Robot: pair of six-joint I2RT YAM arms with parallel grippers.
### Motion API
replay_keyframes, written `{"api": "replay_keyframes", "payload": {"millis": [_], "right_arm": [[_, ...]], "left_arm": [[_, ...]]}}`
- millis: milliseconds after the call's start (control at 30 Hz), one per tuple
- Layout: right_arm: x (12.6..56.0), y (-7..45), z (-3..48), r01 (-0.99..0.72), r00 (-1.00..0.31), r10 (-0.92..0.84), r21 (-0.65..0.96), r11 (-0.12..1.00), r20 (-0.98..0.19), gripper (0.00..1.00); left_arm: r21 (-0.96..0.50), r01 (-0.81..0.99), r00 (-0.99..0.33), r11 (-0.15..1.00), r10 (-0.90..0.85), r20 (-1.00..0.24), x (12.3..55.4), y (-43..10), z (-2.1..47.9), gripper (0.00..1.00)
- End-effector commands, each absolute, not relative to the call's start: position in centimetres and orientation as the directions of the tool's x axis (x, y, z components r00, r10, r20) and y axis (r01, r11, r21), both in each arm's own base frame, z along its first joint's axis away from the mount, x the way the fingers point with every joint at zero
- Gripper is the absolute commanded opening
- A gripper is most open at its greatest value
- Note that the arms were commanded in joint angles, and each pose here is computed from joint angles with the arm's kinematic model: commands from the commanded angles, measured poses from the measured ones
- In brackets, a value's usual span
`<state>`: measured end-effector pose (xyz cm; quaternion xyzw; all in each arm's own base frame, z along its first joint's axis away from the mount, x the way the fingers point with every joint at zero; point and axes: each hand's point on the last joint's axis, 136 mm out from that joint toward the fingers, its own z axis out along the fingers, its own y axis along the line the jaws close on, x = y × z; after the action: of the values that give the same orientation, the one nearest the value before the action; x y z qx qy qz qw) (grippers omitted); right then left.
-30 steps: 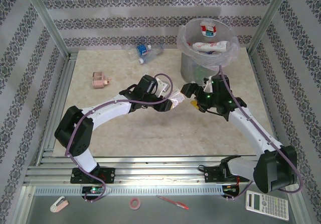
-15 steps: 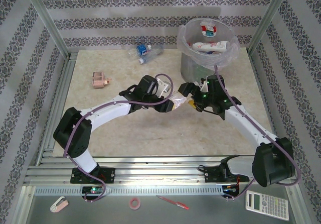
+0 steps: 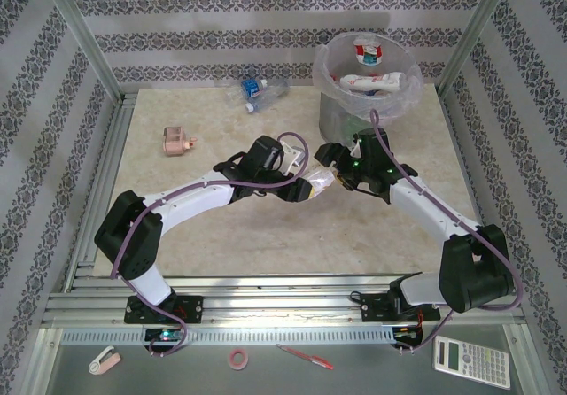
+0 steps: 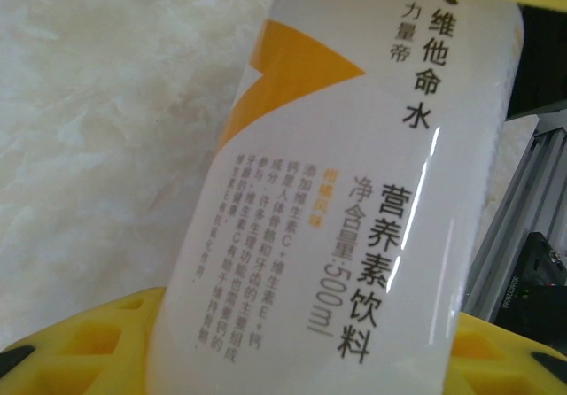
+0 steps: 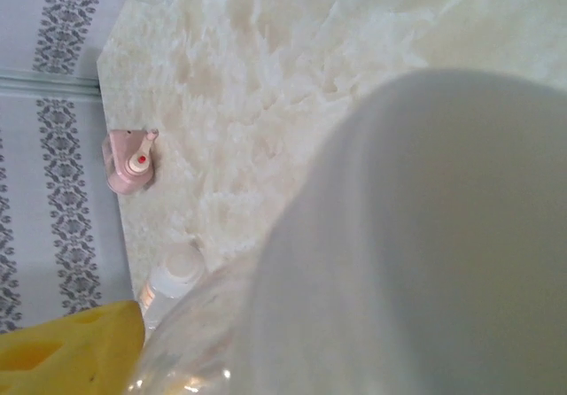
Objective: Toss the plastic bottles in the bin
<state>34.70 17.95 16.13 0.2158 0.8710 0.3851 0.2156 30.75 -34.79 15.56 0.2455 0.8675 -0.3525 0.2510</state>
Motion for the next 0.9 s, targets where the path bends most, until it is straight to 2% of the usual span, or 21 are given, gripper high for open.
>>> {"api": "replay_keyframes", "payload": {"millis": [0, 267, 433, 500, 567, 633, 733, 867], "right_arm": [[34.1, 18.8, 16.7, 0.190, -0.829, 0.520, 0.771, 0.608, -0.206, 0.76], [33.2, 18.8, 16.5, 0.193, -0.840, 0.510, 0.776, 0.600, -0.185, 0.45], [32.7, 18.5, 16.8, 0.190, -0.836, 0.511, 0.771, 0.607, -0.197, 0.45], [32.5, 18.4, 16.8, 0.189, -0.839, 0.507, 0.769, 0.611, -0.196, 0.44], [32.4, 18.3, 16.8, 0.190, -0.838, 0.508, 0.767, 0.613, -0.199, 0.44], [32.3, 18.0, 16.9, 0.195, -0.835, 0.513, 0.764, 0.615, -0.200, 0.44], [32.0, 17.5, 17.1, 0.203, -0.828, 0.523, 0.761, 0.617, -0.203, 0.42], [31.3, 16.7, 17.0, 0.220, -0.822, 0.534, 0.756, 0.617, -0.196, 0.40]], "left_arm": [[-0.520, 0.703, -0.675, 0.484, 0.226, -0.702, 29.3, -37.8, 19.9, 0.28], [-0.529, 0.719, -0.665, 0.451, 0.228, -0.711, 29.0, -38.3, 20.7, 0.30], [-0.530, 0.722, -0.663, 0.445, 0.225, -0.714, 28.8, -38.2, 20.8, 0.38], [-0.529, 0.721, -0.663, 0.448, 0.223, -0.714, 28.8, -38.2, 20.8, 0.50], [-0.527, 0.721, -0.662, 0.449, 0.223, -0.716, 28.8, -38.1, 20.8, 0.73], [-0.525, 0.717, -0.664, 0.458, 0.221, -0.714, 28.9, -38.0, 20.8, 0.85], [-0.519, 0.715, -0.662, 0.469, 0.214, -0.719, 29.0, -37.7, 20.9, 0.96], [-0.514, 0.722, -0.652, 0.463, 0.204, -0.731, 29.0, -37.6, 21.8, 1.00]]}}
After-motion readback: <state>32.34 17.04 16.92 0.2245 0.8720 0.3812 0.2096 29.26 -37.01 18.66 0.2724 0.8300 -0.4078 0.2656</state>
